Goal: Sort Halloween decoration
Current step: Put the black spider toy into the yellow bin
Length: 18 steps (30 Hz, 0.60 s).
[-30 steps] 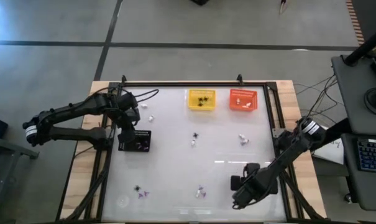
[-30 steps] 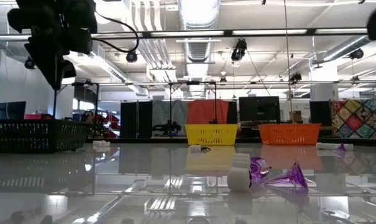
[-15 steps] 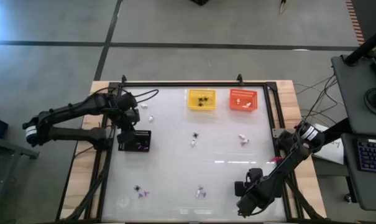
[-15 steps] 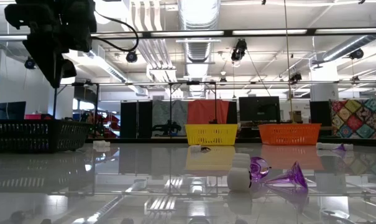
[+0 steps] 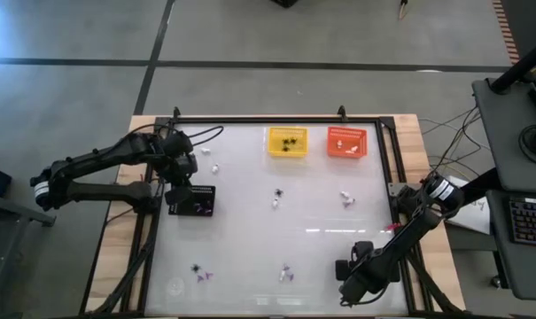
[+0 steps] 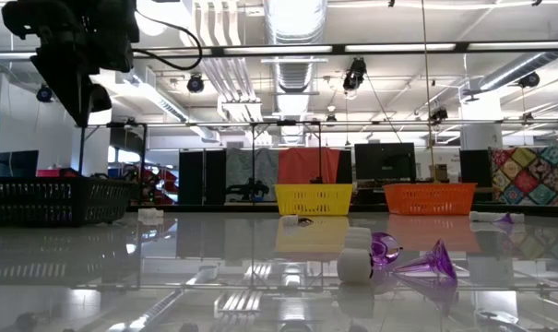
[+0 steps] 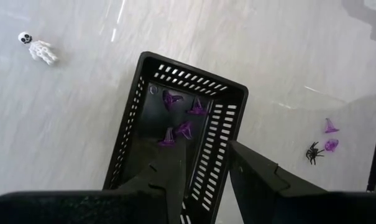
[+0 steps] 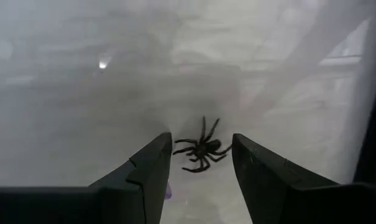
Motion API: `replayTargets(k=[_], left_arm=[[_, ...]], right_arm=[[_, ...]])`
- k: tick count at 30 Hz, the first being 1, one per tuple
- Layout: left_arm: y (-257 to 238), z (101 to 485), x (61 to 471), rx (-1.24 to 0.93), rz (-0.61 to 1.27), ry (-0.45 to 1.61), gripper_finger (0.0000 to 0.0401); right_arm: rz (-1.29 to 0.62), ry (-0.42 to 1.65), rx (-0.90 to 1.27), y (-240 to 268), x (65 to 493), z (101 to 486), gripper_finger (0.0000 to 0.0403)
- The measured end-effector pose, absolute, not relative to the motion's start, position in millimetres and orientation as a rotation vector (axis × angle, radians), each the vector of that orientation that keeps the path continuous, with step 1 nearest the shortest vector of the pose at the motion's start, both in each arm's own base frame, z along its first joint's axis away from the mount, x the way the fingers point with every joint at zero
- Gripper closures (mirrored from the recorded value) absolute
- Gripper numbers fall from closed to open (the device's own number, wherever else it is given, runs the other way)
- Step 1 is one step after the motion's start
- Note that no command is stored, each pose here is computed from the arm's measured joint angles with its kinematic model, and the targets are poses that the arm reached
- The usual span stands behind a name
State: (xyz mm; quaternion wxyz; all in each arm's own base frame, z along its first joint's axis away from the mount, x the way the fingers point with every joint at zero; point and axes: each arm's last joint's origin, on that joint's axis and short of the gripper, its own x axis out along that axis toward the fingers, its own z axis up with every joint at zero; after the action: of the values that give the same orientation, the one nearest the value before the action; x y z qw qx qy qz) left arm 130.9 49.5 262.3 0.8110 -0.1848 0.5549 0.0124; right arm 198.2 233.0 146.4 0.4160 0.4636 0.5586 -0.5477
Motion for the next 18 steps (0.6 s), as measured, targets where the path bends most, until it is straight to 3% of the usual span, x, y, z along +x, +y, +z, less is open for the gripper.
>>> replayTargets(k=[10, 18], left_arm=[[49.3, 262.4, 130.6, -0.399, 0.029, 1.186, 0.0299], [49.2, 262.4, 130.3, -0.4, 0.03, 1.188, 0.0299]], right_arm=[[-1.307, 1.47, 1.219, 229.5, 189.6, 125.3, 0.0244], [-1.258, 1.487, 1.242, 226.4, 186.8, 115.3, 0.0314]])
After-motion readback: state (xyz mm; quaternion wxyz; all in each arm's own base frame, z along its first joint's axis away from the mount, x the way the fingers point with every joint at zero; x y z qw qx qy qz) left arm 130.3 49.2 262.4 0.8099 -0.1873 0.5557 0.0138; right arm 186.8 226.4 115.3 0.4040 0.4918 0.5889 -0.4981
